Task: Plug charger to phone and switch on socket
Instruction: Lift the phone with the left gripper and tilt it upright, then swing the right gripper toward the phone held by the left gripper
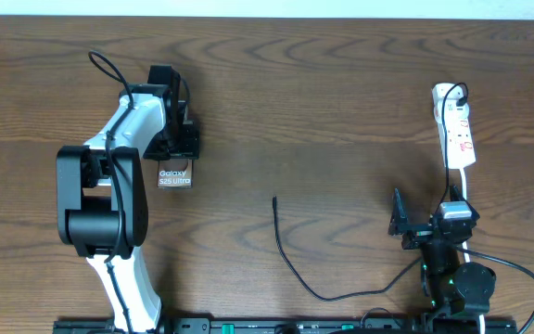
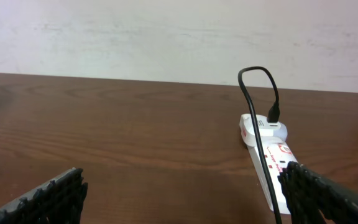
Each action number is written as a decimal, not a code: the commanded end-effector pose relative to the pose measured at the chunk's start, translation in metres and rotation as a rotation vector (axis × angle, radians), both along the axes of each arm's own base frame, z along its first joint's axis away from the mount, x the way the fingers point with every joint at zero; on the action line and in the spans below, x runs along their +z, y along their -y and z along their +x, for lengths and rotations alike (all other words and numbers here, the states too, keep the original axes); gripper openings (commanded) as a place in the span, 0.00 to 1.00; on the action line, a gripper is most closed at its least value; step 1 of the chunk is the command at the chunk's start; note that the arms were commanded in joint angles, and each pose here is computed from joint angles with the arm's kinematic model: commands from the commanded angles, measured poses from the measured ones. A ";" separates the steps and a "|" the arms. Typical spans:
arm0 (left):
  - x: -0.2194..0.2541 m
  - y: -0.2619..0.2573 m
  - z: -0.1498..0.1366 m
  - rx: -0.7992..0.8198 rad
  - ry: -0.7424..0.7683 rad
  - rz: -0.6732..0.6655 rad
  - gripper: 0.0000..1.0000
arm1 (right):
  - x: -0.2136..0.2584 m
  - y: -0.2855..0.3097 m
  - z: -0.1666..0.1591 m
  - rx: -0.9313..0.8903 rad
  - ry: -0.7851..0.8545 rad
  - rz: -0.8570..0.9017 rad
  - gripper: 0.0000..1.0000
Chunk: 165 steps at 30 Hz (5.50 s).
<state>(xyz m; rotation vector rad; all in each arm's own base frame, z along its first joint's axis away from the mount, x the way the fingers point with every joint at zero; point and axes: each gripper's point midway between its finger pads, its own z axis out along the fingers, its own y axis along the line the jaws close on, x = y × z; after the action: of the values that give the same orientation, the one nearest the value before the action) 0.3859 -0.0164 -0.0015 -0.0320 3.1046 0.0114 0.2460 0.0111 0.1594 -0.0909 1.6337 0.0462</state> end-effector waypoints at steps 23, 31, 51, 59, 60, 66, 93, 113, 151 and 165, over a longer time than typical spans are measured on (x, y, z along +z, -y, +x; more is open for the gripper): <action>0.151 0.007 0.024 -0.006 0.390 -0.059 0.07 | 0.000 -0.001 0.000 0.000 0.001 -0.009 0.99; 0.199 0.034 0.011 0.084 0.471 -0.260 0.07 | 0.000 -0.001 0.000 0.000 0.001 -0.009 0.99; 0.297 0.083 -0.025 0.786 -0.017 -1.209 0.07 | 0.000 -0.001 0.000 0.001 0.001 -0.008 0.99; 0.308 0.069 -0.026 0.876 -0.093 -1.296 0.08 | 0.000 -0.001 0.000 0.001 0.001 -0.008 0.99; 0.309 0.068 -0.026 0.877 -0.093 -1.298 0.07 | 0.000 -0.001 0.000 0.000 0.001 -0.009 0.99; 0.315 0.069 -0.029 0.916 -0.159 -1.336 0.08 | 0.000 -0.001 0.000 0.000 0.001 -0.009 0.99; 0.315 0.069 -0.029 0.903 -0.149 -1.335 0.07 | 0.000 -0.001 0.000 0.001 0.001 -0.008 0.99; 0.329 0.077 -0.038 0.839 -0.216 -1.411 0.08 | 0.000 -0.001 0.000 -0.005 -0.012 0.161 0.99; 0.229 -0.007 -0.020 1.309 0.123 -0.781 0.08 | 0.071 -0.198 0.181 1.054 -0.868 0.962 0.99; 0.185 -0.016 -0.027 1.402 0.187 -0.497 0.08 | 0.019 -0.324 0.137 1.147 -0.971 0.849 0.99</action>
<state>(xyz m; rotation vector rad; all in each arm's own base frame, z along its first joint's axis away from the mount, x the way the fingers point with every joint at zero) 0.3583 -0.0031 0.1858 -1.9179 2.1775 -0.7175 0.3832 0.3202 0.1708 -0.3299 2.1751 1.9097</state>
